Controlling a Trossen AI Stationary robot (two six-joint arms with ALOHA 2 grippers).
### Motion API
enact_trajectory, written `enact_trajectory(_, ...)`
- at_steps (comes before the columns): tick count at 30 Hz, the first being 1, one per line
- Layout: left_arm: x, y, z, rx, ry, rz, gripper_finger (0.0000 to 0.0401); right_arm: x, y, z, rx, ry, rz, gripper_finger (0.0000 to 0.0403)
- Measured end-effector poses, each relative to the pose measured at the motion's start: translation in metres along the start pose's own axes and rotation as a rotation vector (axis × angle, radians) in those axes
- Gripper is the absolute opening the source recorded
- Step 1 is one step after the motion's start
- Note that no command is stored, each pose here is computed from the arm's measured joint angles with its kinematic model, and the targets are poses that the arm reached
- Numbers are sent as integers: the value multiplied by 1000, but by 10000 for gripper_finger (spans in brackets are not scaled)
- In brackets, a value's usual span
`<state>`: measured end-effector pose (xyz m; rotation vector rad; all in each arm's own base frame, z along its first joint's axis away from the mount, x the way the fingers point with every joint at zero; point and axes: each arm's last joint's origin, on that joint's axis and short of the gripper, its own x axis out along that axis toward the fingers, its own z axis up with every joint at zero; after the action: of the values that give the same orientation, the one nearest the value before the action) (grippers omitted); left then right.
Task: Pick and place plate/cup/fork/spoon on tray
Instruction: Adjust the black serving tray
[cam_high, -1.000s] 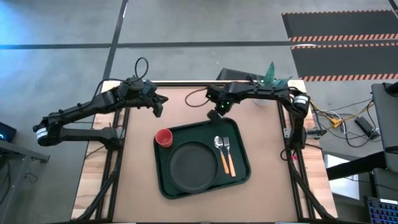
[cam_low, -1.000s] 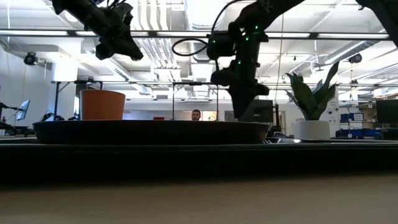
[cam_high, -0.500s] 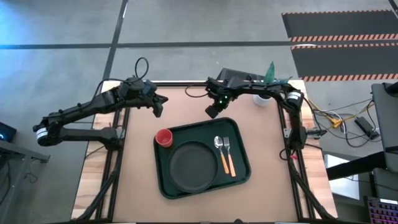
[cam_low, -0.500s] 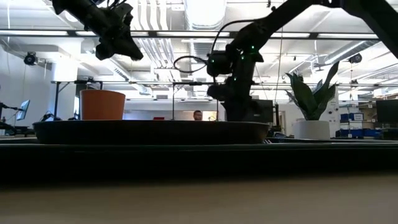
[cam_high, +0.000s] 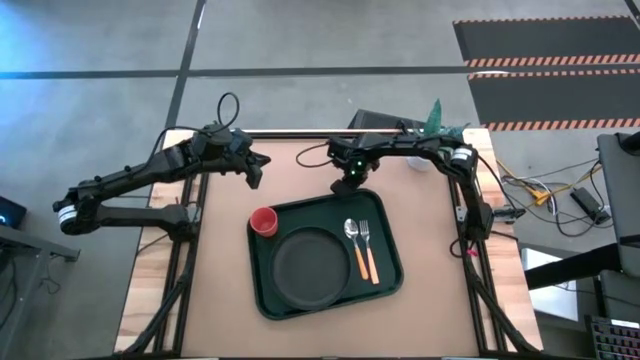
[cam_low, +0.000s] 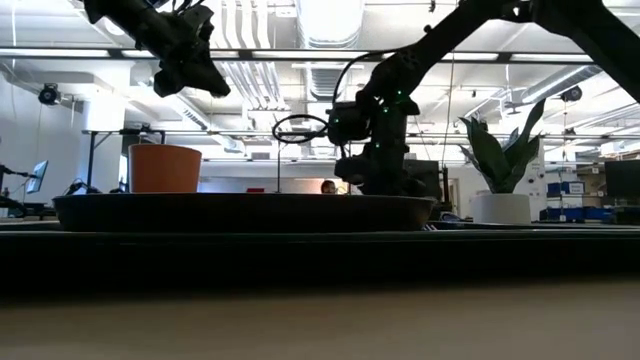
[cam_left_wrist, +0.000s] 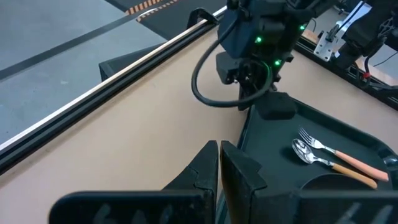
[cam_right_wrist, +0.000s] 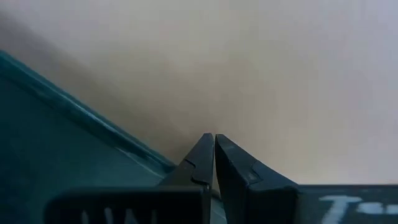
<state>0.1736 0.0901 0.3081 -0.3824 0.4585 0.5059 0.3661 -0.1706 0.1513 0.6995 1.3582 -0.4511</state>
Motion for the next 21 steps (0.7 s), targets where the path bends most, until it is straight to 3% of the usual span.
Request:
enact_trajectory(10, 0, 0, 0, 0, 2, 1, 0, 4, 23, -21, -25, 124, -42, 8)
enact_trajectory(21, 0, 0, -1, 0, 6, 2, 0, 8, 52, -37, -55, 152, -74, 8)
